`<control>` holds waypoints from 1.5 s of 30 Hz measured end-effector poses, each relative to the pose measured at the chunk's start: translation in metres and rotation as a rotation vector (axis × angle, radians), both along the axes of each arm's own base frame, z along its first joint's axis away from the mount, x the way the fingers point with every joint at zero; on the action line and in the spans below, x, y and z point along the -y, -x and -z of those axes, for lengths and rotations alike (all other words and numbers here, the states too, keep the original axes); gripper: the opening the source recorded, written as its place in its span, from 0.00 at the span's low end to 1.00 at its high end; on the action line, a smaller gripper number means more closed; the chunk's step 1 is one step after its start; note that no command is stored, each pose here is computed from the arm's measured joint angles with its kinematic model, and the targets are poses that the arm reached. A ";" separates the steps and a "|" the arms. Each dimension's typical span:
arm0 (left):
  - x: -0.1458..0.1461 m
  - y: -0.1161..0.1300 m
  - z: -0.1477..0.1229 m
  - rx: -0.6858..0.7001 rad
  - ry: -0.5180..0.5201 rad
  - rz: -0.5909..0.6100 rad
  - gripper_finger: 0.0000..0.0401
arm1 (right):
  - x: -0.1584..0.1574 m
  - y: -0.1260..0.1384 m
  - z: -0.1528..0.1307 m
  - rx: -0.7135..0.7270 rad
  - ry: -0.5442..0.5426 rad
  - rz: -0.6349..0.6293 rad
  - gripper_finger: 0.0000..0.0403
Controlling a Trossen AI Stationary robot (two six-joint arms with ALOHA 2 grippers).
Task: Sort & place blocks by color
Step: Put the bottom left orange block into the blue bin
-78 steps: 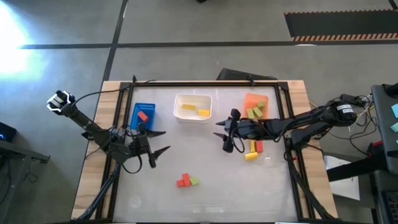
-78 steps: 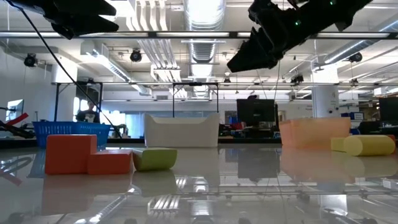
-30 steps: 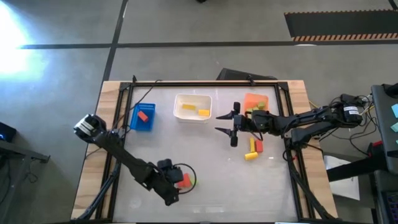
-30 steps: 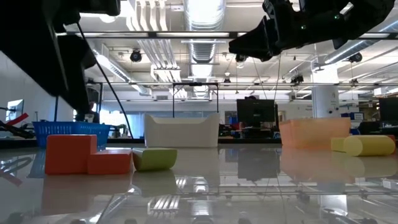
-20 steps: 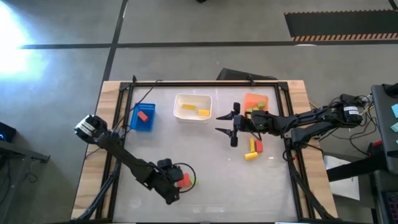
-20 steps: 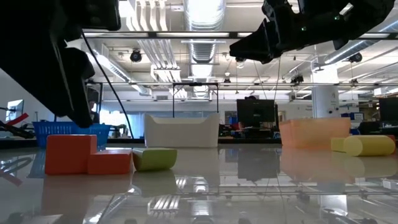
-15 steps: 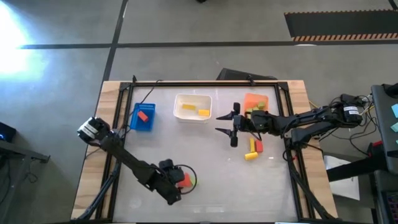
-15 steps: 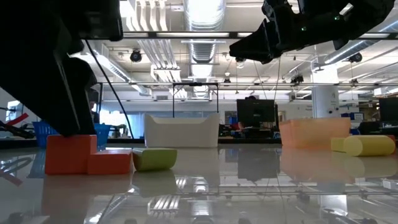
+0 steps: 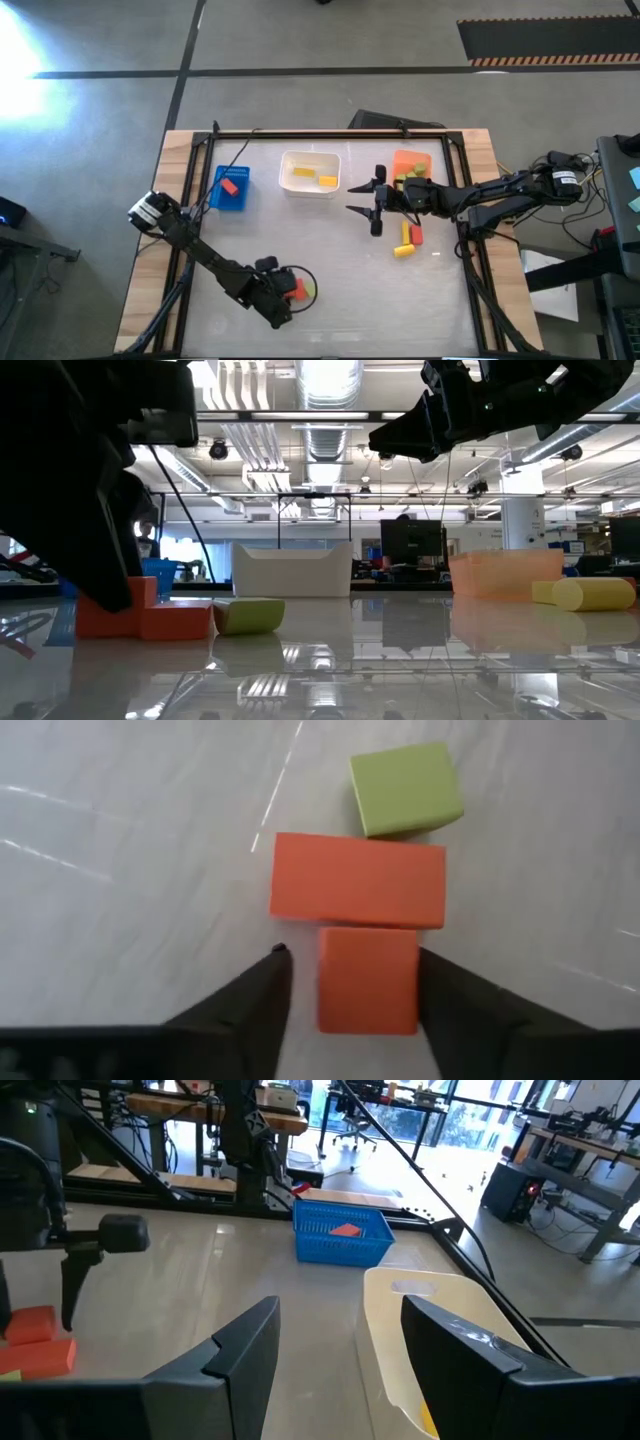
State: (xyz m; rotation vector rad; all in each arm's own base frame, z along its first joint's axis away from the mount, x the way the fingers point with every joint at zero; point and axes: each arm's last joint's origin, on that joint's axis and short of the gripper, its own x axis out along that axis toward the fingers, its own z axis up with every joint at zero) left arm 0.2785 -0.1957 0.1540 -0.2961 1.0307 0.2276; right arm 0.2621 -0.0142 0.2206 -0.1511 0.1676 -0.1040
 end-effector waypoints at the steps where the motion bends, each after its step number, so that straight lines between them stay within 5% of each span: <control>1: 0.000 0.000 0.000 -0.004 -0.001 0.001 0.40 | 0.000 0.000 0.000 0.000 0.000 0.000 0.50; 4: -0.002 0.003 -0.004 -0.028 0.005 0.008 0.28 | 0.000 0.000 0.000 0.000 -0.001 0.000 0.50; 10: -0.025 0.018 -0.034 -0.090 -0.027 -0.011 0.29 | 0.000 0.000 0.000 0.002 -0.011 0.002 0.50; 20: -0.121 0.075 -0.079 -0.094 -0.208 -0.269 0.29 | 0.000 0.000 0.000 0.002 -0.019 0.004 0.50; 32: -0.229 0.138 -0.049 -0.146 -0.286 -0.783 0.29 | 0.000 0.000 0.000 0.002 -0.017 0.003 0.50; 45: -0.277 0.133 -0.035 -0.141 -0.382 -0.896 0.29 | 0.000 0.000 0.000 -0.002 -0.017 0.004 0.50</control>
